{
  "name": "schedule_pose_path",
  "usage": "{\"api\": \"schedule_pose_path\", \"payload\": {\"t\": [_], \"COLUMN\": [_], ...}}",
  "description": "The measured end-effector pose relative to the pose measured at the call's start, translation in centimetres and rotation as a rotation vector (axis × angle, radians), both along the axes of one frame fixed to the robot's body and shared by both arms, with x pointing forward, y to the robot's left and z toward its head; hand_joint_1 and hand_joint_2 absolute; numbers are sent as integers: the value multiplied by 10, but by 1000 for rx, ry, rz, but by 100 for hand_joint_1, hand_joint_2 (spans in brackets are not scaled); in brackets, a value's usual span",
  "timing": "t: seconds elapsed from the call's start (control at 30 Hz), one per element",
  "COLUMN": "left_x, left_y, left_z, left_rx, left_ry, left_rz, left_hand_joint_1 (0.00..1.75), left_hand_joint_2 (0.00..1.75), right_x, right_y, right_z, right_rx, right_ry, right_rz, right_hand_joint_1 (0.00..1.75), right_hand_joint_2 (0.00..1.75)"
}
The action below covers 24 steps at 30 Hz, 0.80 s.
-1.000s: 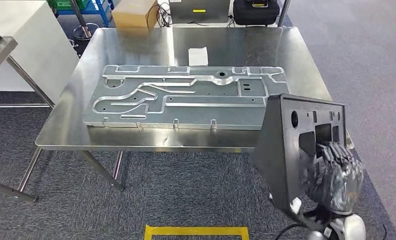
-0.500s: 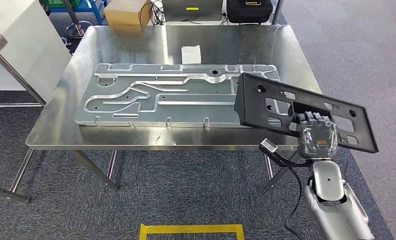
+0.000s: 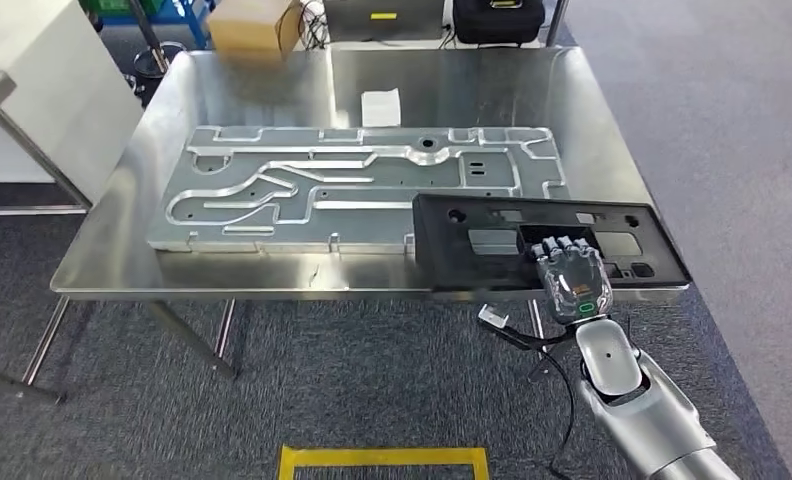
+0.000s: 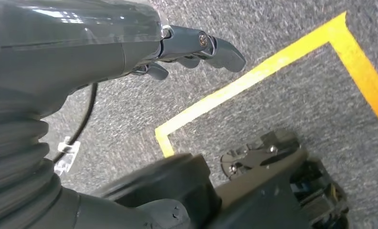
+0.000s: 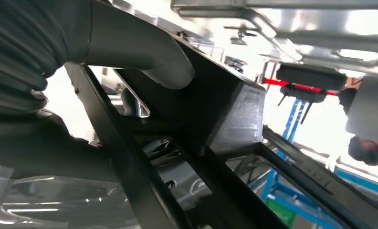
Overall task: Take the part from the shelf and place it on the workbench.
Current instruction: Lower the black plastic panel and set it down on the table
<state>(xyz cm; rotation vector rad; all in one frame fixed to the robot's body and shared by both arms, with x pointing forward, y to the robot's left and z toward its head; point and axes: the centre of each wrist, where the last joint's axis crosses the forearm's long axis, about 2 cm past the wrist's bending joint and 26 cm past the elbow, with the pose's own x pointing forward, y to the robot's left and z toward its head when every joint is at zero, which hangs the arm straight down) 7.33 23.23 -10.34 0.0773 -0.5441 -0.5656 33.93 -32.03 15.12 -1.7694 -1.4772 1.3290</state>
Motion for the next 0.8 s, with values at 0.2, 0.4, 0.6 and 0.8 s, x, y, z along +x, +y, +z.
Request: {"api": "schedule_pose_path", "payload": {"t": [0.2,0.4,0.6,0.8], "left_x": [7,17,23,25], "left_y": [-1,-1,-4,-6], "left_z": [1,3,5,5], "left_rx": [0,0,-7,-1], "left_ry": [-5,-10,-14,-11], "left_rz": [-31,-58,-82,-98], "left_hand_joint_1": [0,0,0,0], "left_hand_joint_2": [175,175,175,175], "right_x": [42,73,84,95], "right_y": [-7,46,104,121], "right_z": [52,78,85,92], "right_rx": [-33,-43,-51,-80], "right_ry": [-80,-85,-54,-6], "right_rz": [5,47,150,195], "right_hand_joint_1": [175,175,175,175], "right_hand_joint_2": [175,175,175,175]}}
